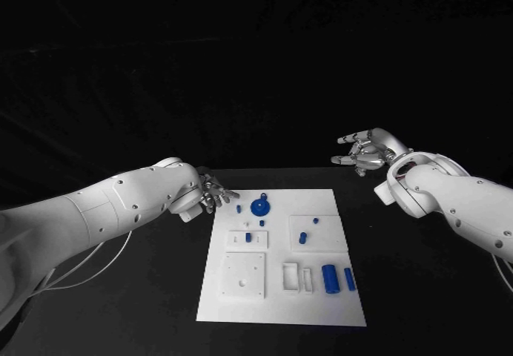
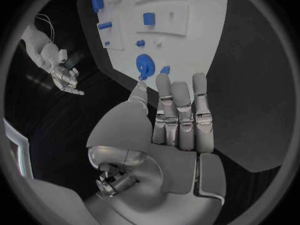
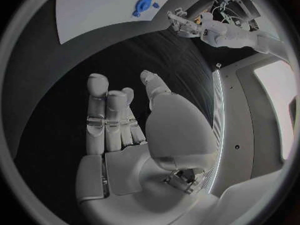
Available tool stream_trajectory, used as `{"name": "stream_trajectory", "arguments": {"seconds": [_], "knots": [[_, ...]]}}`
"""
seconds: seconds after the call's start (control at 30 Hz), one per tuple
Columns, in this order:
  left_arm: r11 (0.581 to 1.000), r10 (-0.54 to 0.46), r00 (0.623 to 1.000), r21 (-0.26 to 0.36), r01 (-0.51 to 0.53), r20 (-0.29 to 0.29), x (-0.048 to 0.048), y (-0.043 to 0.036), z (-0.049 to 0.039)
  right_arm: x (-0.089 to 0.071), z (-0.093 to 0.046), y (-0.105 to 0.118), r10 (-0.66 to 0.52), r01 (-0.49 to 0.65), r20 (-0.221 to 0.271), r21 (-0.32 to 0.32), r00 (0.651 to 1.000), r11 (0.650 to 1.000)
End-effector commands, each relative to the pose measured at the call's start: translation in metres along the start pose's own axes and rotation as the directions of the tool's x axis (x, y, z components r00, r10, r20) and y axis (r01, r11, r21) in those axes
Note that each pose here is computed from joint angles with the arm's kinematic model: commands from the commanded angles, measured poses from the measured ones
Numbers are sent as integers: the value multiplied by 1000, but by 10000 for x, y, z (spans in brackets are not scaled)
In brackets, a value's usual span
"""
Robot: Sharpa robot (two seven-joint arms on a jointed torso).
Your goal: Assemble the parts on the task board
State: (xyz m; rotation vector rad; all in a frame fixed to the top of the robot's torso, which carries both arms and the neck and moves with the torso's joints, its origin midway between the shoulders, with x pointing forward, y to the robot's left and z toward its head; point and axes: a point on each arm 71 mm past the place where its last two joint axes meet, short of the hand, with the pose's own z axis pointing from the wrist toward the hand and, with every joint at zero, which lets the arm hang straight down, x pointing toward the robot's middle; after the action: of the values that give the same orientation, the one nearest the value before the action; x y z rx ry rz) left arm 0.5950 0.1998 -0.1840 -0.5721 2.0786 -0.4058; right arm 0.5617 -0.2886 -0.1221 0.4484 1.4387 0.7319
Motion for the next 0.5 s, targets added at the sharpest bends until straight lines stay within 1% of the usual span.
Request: {"name": "stream_trajectory", "arguments": {"seconds": [0.03,0.17,0.27,0.5], "knots": [[998,47,998,50,-46,-30,-10,-65,34,27,-1,35,4,-4,-13,-14,1000,1000],[995,85,996,60,-85,2,-45,-96,76,37,-6,59,5,-6,-17,-19,1000,1000],[992,109,994,59,-111,23,-61,-101,107,39,-11,71,6,-6,-17,-22,1000,1000],[988,147,988,49,-149,37,-68,-100,158,40,-18,84,7,-7,-18,-25,1000,1000]]}}
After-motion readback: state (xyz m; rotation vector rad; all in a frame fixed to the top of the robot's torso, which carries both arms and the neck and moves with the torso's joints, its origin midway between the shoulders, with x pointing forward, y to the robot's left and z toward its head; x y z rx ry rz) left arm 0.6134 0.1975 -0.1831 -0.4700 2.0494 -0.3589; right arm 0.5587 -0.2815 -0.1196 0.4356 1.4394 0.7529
